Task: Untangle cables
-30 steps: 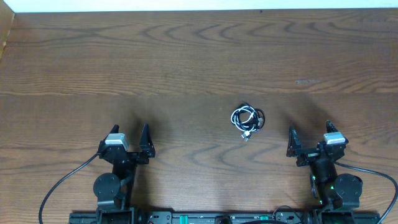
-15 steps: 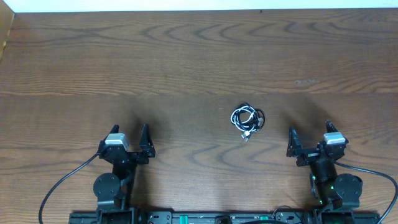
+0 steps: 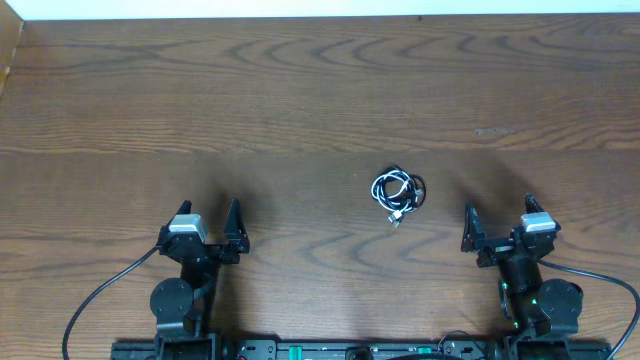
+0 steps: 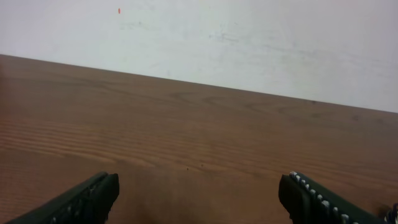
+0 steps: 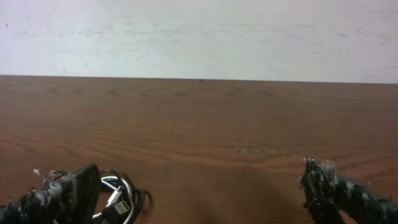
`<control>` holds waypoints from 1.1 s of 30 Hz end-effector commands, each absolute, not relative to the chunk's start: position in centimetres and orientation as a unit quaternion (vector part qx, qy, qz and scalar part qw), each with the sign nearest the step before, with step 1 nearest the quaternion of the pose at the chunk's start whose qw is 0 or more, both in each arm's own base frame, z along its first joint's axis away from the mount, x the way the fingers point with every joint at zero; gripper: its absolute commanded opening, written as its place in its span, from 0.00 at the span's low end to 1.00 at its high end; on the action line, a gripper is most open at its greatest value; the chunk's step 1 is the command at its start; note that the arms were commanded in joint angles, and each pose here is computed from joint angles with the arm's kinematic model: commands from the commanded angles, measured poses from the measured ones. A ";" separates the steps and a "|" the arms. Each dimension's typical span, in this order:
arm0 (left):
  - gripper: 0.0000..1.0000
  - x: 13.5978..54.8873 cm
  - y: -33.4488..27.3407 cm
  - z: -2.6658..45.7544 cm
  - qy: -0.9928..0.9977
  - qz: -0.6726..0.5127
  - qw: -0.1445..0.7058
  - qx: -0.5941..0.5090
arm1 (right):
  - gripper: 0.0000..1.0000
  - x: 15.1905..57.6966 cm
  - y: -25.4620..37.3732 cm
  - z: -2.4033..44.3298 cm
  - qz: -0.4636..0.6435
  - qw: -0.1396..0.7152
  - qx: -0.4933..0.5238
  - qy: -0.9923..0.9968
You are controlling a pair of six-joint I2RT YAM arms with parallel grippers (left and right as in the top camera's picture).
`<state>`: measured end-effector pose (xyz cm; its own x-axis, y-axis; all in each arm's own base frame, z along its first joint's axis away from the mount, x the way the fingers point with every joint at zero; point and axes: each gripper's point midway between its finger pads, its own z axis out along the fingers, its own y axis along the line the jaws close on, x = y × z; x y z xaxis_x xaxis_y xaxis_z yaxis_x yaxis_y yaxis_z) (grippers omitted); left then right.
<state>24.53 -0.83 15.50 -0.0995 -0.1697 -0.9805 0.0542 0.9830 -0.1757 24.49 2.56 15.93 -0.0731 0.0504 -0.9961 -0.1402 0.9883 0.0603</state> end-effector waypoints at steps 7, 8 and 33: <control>0.87 24.4 -1.0 14.1 0.753 -0.082 0.652 -0.032 | 0.99 24.5 2.4 15.9 0.063 0.681 -0.029 0.729; 0.87 24.4 -1.0 14.1 0.753 -0.082 0.652 -0.033 | 0.99 24.5 2.3 16.0 0.062 0.682 -0.029 0.728; 0.87 24.4 -1.1 12.5 0.794 -0.136 0.583 -0.107 | 0.99 24.6 2.2 15.3 0.090 0.668 0.010 0.738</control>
<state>24.56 -0.85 12.93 -0.2431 -0.3061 -0.9204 -0.0038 0.9492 -0.3147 24.51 2.52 15.85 -0.0791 0.0700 -0.9944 -0.1362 0.9874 0.0803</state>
